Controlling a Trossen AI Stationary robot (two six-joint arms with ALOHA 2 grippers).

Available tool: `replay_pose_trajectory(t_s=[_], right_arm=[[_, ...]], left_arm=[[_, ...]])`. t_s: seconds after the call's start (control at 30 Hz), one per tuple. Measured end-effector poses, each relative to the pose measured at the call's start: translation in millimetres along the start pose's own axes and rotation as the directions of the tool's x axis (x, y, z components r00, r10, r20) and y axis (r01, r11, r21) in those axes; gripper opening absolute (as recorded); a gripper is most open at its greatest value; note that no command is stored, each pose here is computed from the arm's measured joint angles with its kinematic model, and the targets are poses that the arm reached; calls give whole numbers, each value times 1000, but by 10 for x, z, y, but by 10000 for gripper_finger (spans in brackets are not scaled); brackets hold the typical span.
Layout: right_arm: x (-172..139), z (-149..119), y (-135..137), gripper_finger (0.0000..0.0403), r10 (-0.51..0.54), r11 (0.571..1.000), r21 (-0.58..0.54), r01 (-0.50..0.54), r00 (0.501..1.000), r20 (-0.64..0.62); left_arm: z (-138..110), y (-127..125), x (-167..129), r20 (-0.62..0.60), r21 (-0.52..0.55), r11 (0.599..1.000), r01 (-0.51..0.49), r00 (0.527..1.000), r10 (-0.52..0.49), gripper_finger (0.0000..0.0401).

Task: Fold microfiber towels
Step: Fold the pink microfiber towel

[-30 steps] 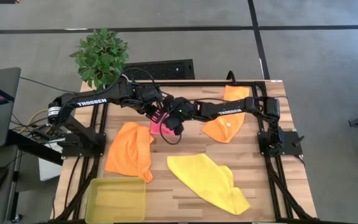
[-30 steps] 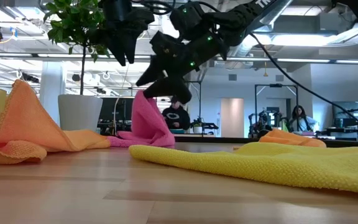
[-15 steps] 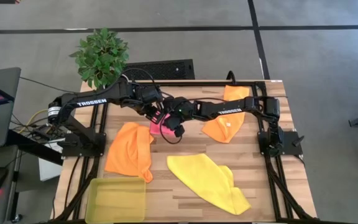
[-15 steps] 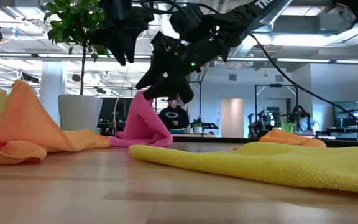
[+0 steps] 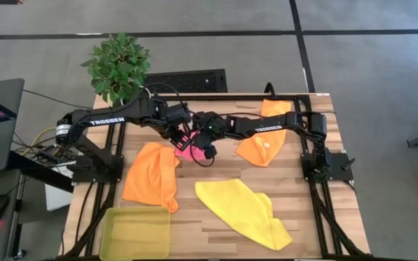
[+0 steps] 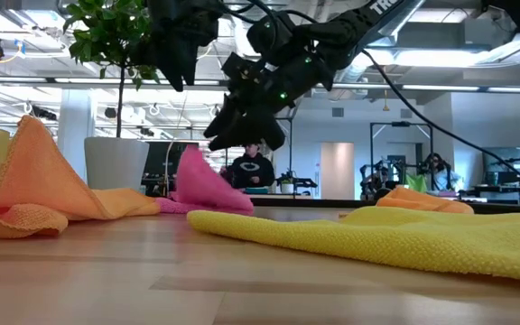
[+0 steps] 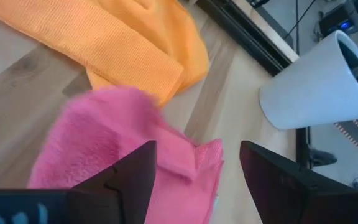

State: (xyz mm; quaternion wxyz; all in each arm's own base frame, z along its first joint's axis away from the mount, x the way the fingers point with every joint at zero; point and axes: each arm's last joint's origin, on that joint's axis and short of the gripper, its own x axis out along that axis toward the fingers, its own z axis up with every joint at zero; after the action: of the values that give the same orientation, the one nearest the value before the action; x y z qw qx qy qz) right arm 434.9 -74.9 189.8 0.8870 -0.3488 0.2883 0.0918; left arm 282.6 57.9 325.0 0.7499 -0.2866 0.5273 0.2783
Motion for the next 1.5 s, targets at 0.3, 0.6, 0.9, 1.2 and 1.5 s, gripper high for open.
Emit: replay_pose_trajectory(t_s=[0.3, 0.6, 0.9, 1.2, 1.5], right_arm=[[-142, 94, 93, 255, 11, 999, 49, -4, 991, -134], [-1013, 169, -197, 255, 38, 928, 368, 52, 972, -232], [-1832, 239, -297, 255, 26, 829, 546, 120, 967, -253], [-2239, 343, -311, 255, -41, 798, 584, 149, 980, -194], [-2251, 341, -306, 255, -39, 798, 584, 149, 980, -197]], left_arm=[[1, -1, 1, 1, -28, 1000, 1, 1000, -1, 126], [-39, 2, 119, -18, -51, 999, -6, 1000, 6, 126], [-38, -69, 551, 98, -47, 993, 109, 990, -104, 126], [198, -13, 994, 171, -81, 994, 74, 983, -59, 126], [85, -118, 1286, 49, -33, 999, 10, 999, -9, 126]])
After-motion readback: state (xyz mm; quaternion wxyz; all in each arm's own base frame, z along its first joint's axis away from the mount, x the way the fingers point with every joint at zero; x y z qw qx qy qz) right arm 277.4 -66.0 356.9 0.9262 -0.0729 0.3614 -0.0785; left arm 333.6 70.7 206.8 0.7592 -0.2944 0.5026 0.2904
